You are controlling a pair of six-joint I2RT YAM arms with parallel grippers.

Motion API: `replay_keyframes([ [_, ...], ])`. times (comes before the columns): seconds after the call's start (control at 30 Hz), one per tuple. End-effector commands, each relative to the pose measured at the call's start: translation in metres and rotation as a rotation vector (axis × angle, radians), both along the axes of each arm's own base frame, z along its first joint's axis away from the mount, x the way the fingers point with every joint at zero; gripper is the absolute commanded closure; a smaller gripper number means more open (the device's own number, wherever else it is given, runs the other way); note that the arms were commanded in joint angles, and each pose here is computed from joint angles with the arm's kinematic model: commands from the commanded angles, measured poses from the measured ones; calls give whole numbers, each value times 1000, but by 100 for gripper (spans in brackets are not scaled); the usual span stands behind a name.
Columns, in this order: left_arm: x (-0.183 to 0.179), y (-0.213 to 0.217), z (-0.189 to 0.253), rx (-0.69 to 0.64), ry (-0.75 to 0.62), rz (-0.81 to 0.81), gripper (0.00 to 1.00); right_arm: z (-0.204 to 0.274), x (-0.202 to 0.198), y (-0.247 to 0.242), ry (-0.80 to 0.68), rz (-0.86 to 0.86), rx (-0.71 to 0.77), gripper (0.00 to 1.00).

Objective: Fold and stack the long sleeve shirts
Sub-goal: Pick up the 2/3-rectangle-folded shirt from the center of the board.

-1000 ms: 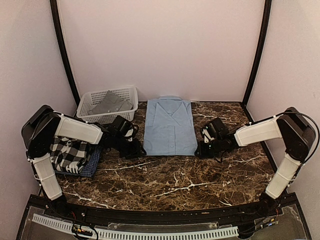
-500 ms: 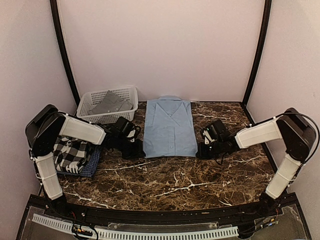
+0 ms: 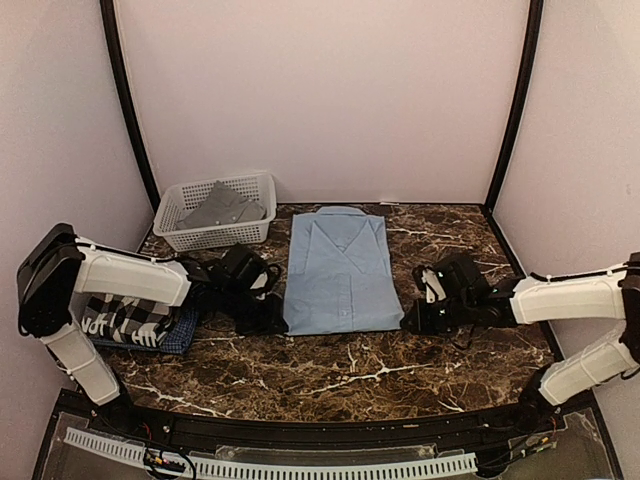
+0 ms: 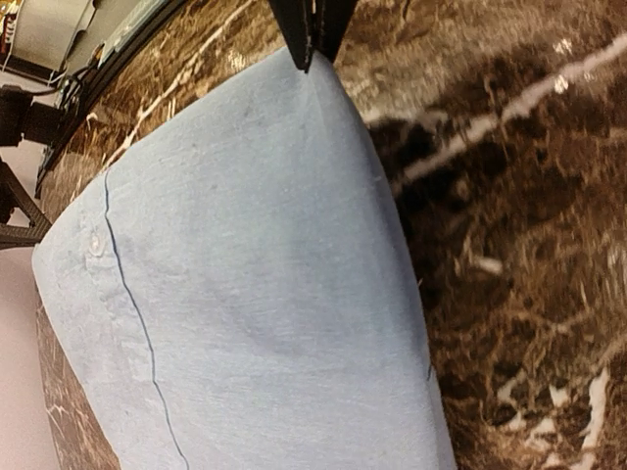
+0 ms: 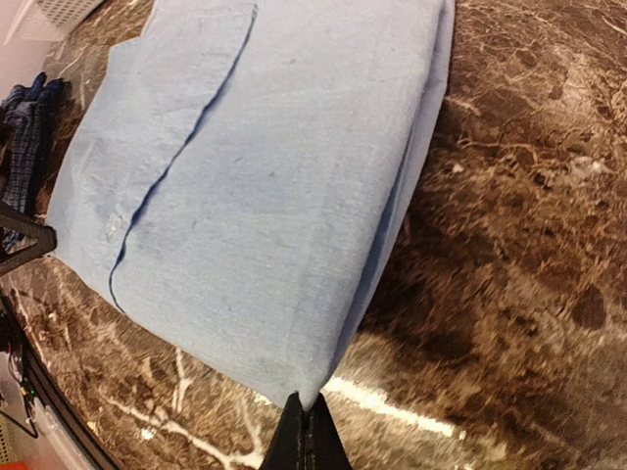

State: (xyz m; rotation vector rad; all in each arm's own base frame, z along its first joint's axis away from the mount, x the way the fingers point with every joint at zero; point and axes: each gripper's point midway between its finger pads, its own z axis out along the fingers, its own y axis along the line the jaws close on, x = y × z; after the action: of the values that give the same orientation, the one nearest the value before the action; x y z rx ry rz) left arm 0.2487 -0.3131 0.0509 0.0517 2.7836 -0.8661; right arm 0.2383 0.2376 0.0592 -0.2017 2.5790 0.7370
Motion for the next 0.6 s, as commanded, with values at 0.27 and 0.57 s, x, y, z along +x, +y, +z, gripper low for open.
replay_keyframes([
  [0.27,-90,15,30,58,-18,2,100,48,-82,11,-30,51,93,100],
  [0.57,-111,9,80,-42,-69,7,100,100,-100,15,-72,12,157,100],
])
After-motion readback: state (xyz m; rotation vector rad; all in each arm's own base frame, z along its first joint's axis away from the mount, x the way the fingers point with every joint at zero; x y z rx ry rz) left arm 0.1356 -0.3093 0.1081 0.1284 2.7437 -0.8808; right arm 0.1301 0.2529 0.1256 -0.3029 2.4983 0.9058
